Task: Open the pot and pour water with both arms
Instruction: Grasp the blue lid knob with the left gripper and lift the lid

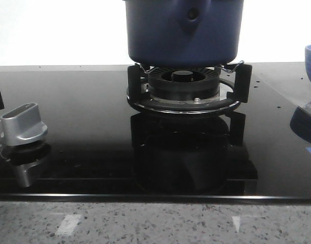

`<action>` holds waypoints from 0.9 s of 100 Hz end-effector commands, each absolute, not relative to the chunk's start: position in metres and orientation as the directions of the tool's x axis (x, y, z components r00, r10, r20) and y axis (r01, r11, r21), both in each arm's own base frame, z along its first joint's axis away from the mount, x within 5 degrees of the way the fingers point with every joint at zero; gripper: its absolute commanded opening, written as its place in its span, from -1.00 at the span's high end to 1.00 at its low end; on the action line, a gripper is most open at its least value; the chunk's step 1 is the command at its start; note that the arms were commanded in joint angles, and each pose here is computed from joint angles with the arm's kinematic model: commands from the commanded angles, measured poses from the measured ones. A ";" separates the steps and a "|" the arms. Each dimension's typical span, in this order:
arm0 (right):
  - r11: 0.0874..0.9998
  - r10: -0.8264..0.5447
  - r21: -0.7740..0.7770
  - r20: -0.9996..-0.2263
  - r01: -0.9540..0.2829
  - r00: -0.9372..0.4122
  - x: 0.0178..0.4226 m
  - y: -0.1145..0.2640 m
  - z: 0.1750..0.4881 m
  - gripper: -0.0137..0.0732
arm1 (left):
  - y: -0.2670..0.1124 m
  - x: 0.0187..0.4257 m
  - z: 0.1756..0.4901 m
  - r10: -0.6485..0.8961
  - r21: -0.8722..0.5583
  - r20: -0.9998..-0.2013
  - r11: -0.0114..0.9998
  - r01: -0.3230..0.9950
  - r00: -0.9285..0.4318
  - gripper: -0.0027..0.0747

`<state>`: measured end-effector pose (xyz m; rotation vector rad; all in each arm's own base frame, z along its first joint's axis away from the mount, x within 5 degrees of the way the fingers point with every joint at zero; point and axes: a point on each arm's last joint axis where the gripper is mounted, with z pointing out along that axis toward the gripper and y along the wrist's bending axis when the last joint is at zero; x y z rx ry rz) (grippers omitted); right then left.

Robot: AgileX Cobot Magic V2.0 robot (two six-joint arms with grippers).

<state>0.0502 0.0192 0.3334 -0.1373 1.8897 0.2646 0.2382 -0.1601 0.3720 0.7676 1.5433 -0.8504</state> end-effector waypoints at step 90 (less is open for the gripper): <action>0.970 0.035 0.098 -0.962 -0.224 -0.271 0.052 0.018 0.347 -0.36 | -0.231 0.311 0.374 0.020 -0.010 -1.000 0.371 0.929 -0.019 -0.43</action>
